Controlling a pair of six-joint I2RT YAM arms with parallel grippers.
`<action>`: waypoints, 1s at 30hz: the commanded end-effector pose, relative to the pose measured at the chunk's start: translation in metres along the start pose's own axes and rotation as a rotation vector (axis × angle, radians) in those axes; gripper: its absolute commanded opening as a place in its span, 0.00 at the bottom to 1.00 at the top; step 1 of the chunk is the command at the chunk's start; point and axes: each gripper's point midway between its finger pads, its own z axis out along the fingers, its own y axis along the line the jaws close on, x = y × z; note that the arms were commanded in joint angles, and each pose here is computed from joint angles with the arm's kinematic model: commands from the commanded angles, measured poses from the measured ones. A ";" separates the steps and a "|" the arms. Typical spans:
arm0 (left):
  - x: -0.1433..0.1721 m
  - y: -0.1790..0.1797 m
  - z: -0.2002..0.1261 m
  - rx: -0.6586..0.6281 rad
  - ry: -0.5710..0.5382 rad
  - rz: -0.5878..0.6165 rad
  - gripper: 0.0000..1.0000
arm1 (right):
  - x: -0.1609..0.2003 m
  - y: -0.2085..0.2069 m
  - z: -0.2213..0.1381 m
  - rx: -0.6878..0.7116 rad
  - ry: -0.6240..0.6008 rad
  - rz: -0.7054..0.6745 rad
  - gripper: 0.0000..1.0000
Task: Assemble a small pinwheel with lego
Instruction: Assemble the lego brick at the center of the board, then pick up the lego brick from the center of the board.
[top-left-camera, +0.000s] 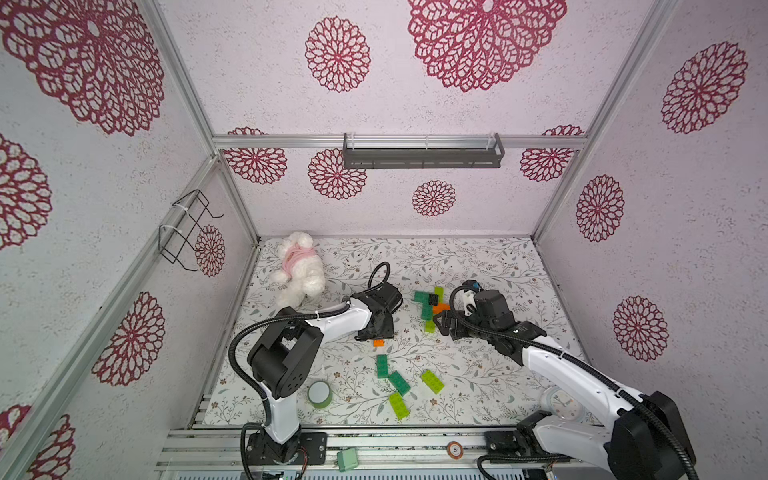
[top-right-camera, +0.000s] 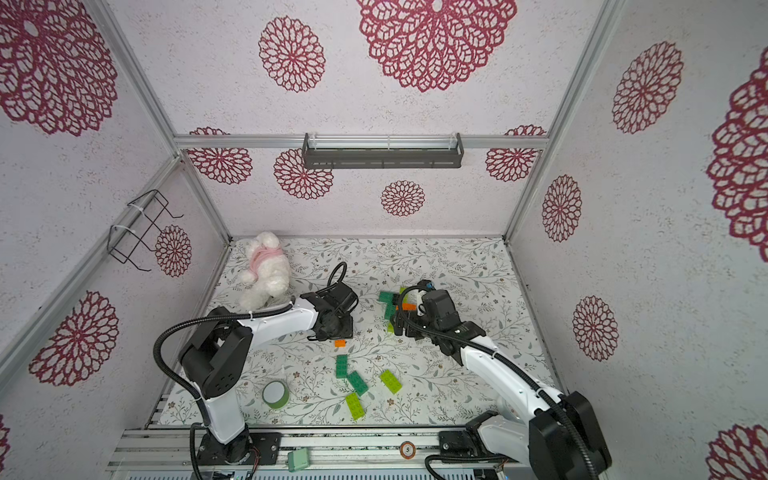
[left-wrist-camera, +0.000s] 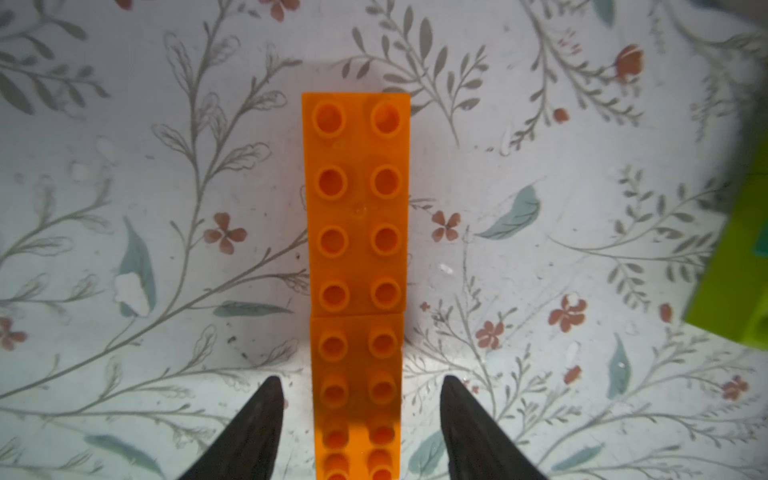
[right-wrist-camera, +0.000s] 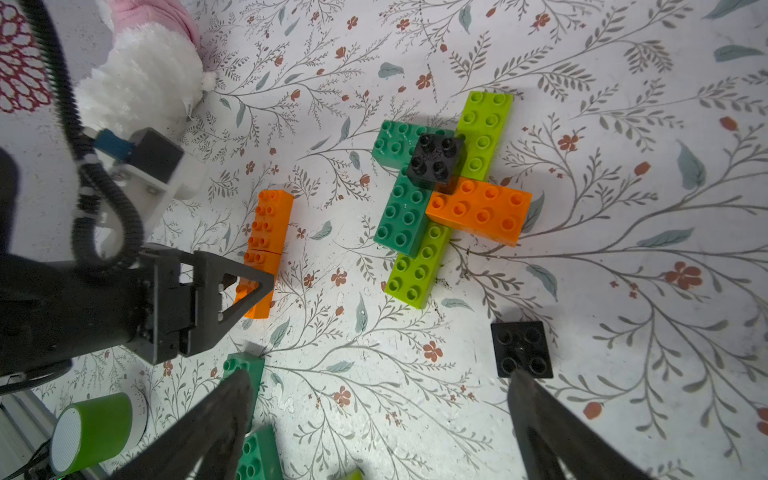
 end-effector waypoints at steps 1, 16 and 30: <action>-0.015 -0.003 -0.042 0.047 -0.100 -0.032 0.64 | -0.005 -0.003 0.000 0.018 -0.019 0.009 0.97; 0.080 -0.009 -0.047 0.008 -0.017 -0.060 0.66 | 0.002 0.007 -0.011 -0.044 -0.032 -0.004 0.97; 0.092 -0.010 -0.017 -0.043 0.040 -0.069 0.47 | 0.012 0.007 -0.021 -0.056 -0.025 -0.003 0.96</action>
